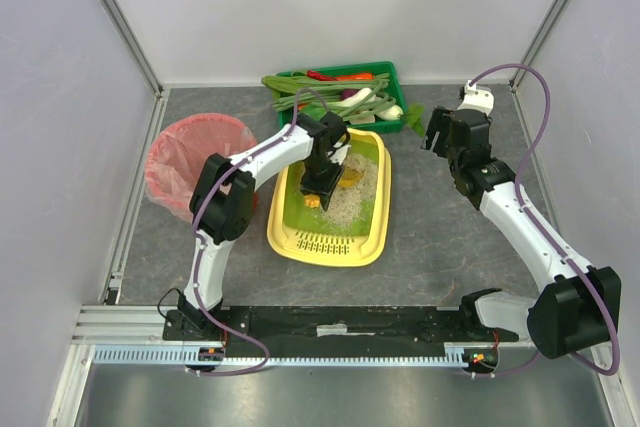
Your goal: Clean the litter box
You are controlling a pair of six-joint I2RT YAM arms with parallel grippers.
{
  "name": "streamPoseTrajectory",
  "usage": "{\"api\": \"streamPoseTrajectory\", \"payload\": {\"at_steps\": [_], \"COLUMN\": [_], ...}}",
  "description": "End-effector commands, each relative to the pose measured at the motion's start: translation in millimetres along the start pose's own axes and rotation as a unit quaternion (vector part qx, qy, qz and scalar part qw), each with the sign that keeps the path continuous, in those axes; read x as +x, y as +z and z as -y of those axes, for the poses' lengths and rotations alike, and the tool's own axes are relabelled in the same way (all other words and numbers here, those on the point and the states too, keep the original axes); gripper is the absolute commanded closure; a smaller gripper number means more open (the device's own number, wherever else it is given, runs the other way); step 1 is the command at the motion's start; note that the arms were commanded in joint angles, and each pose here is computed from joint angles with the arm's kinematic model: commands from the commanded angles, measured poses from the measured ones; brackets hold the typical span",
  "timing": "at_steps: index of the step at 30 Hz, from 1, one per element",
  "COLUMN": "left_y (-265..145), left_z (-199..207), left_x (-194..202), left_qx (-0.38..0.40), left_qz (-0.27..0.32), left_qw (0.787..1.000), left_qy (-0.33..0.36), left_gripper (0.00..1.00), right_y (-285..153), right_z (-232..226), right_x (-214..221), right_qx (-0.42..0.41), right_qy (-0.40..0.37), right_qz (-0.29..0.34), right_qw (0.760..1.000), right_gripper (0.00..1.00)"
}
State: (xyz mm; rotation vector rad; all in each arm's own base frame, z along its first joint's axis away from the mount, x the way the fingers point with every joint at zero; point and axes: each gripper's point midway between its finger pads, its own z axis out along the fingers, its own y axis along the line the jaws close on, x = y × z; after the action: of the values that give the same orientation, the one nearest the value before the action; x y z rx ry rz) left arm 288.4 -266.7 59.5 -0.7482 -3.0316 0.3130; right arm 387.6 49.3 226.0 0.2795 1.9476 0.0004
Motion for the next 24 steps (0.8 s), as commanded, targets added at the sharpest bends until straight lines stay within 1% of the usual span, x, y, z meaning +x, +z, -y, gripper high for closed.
{"api": "streamPoseTrajectory", "payload": {"at_steps": [1,4,8,10,18,24], "left_y": [-4.8,-3.8,-6.8,-5.6,-6.3,-5.1], "left_z": [2.3,4.3,6.0,5.1,11.2,11.3], "left_x": [-31.8,-35.9,-48.2,-48.2,-68.1,-70.0], "left_qx": [0.008,0.012,0.013,0.012,0.025,0.026], "left_qz": [0.074,0.083,0.117,0.122,0.167,0.172], "left_qw": [0.996,0.996,0.992,0.991,0.985,0.984], "left_qy": [0.039,0.041,0.046,0.044,0.042,0.043], "left_gripper": [0.98,0.98,0.98,0.98,0.98,0.98], "right_y": [-4.8,-5.1,-5.6,-5.4,-6.2,-7.2], "right_z": [1.2,1.3,1.1,-0.3,-2.3,-2.5], "right_x": [-21.2,-22.3,-23.8,-23.0,-24.6,-25.0], "right_qx": [0.005,0.005,0.005,0.002,-0.003,-0.005], "right_qy": [0.009,0.009,0.009,0.009,0.010,0.010], "right_qz": [0.029,0.030,0.032,0.031,0.030,0.029], "right_qw": [1.000,0.999,0.999,0.999,0.999,1.000], "right_gripper": [0.20,0.20,0.20,0.20,0.20,0.20]}}
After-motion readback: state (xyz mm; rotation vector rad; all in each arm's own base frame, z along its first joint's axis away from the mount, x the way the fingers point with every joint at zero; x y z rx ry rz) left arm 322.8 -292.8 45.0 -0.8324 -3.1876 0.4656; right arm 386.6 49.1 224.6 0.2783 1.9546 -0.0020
